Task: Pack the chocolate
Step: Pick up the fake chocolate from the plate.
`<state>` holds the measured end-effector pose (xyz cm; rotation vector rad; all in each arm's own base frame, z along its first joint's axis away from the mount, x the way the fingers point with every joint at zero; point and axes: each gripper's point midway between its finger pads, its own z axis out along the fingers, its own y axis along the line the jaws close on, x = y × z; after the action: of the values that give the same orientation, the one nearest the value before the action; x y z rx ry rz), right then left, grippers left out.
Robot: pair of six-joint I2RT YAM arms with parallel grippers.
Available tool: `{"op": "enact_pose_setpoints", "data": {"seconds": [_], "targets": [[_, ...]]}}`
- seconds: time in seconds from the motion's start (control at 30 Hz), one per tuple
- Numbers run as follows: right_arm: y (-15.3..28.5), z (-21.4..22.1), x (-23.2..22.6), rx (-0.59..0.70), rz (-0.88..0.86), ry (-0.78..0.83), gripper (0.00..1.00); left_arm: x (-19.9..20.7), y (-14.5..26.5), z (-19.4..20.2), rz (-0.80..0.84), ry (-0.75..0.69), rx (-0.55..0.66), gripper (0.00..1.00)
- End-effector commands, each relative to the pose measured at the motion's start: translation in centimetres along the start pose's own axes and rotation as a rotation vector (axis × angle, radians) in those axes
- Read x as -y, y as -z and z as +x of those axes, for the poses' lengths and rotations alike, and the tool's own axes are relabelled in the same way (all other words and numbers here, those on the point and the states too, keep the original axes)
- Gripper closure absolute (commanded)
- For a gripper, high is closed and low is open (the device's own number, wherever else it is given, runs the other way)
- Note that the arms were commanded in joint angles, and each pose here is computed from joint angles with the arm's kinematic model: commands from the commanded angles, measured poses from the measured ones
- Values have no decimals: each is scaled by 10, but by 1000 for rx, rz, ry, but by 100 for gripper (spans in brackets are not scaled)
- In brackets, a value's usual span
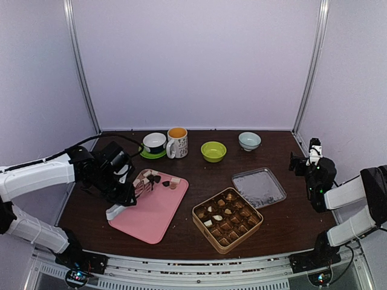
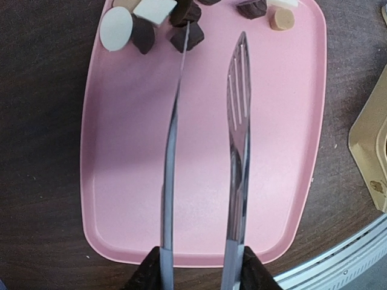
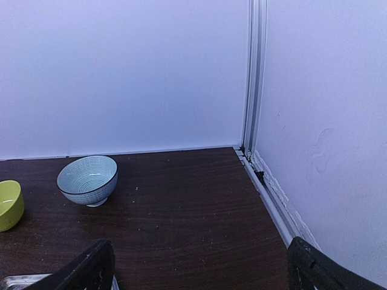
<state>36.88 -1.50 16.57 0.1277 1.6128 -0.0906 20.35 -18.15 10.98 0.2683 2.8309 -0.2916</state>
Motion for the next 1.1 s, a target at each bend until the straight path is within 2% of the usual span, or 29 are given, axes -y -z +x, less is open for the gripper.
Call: {"op": "enact_pose_setpoints", "data": {"seconds": [0.0, 0.7, 1.07], "targets": [[-3, -9, -1, 27, -5, 1, 0, 8, -3, -27, -4, -29, 60, 60], [-3, -8, -1, 25, -6, 1, 0, -3, -35, -40, -128, -61, 26, 60], [-3, -9, -1, 26, -5, 1, 0, 4, -21, -34, -73, -67, 16, 74]]}}
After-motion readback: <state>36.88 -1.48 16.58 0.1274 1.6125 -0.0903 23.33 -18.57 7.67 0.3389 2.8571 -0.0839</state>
